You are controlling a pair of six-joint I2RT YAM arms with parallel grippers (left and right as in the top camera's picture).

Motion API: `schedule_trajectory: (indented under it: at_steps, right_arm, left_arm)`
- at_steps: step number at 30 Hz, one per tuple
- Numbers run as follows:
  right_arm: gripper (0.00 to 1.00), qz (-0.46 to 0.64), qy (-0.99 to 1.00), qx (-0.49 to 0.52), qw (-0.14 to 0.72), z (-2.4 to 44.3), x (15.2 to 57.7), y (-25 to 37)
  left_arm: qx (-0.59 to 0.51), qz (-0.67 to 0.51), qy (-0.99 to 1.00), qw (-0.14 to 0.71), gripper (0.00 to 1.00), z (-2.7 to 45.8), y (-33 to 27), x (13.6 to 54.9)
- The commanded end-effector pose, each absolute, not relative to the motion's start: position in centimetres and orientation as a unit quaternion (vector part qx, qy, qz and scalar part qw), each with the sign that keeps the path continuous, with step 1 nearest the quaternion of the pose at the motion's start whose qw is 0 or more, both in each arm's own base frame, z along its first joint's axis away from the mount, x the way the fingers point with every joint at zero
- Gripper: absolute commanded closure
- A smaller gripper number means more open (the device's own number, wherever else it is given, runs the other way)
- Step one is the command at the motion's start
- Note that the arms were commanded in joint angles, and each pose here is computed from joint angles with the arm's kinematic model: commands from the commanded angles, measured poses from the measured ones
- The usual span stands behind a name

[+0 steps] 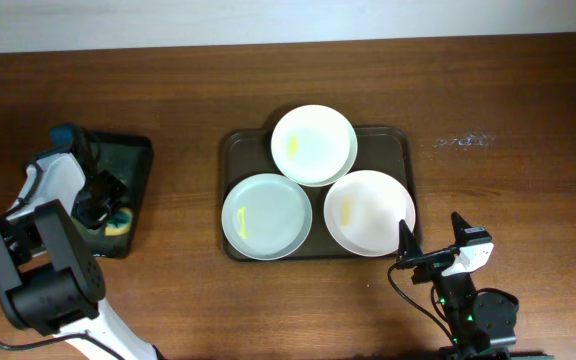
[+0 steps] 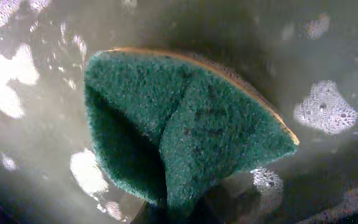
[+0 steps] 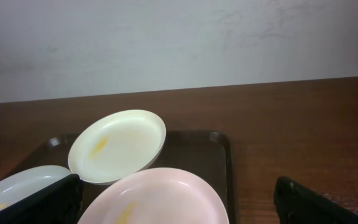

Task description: Clean dirty plates on tray and stack at the side

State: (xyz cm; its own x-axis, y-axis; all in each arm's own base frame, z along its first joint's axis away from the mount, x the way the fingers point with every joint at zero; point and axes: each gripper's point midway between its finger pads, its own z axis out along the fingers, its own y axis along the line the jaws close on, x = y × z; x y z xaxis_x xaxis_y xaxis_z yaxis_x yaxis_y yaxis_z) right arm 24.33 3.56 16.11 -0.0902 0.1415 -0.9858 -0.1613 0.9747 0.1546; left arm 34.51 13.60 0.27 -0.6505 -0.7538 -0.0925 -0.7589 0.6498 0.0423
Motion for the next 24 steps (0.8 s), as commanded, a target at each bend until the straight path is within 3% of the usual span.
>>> schedule_trajectory:
  at_steps: [1, 7, 12, 16, 17, 19, 21, 24]
  right_arm:
    - [0.02, 0.110, 0.731, -0.007, 0.674, 15.8, 24.3, 3.5]
    - [0.02, 0.110, 0.731, -0.007, 0.674, 15.8, 24.3, 3.5]
    - [0.02, 0.110, 0.731, -0.007, 0.674, 15.8, 24.3, 3.5]
    - [0.02, 0.110, 0.731, -0.007, 0.674, 15.8, 24.3, 3.5]
    - [0.02, 0.110, 0.731, -0.007, 0.674, 15.8, 24.3, 3.5]
    - [0.02, 0.110, 0.731, -0.007, 0.674, 15.8, 24.3, 3.5]
    - [0.02, 0.110, 0.731, -0.007, 0.674, 15.8, 24.3, 3.5]
    - [0.02, 0.110, 0.730, -0.007, 0.674, 15.8, 24.3, 3.5]
  left_arm:
    - [-0.449, -0.018, 0.893, 0.031, 1.00, 1.1, 11.9, 35.0]
    - [-0.480, -0.058, 0.873, 0.064, 1.00, 4.5, 11.4, 37.0]
    - [-0.440, 0.010, 0.888, 0.131, 1.00, 6.6, 14.6, 38.4]
    - [-0.418, 0.024, 0.881, 0.222, 1.00, 14.3, 15.2, 38.3]
    - [-0.421, 0.052, 0.875, 0.231, 1.00, 14.0, 16.2, 38.3]
    - [-0.423, 0.076, 0.885, 0.178, 1.00, 6.9, 16.3, 37.3]
    - [-0.417, 0.083, 0.889, 0.169, 1.00, 6.5, 16.6, 37.1]
    - [-0.380, 0.010, 0.892, 0.245, 1.00, 16.8, 13.7, 38.6]
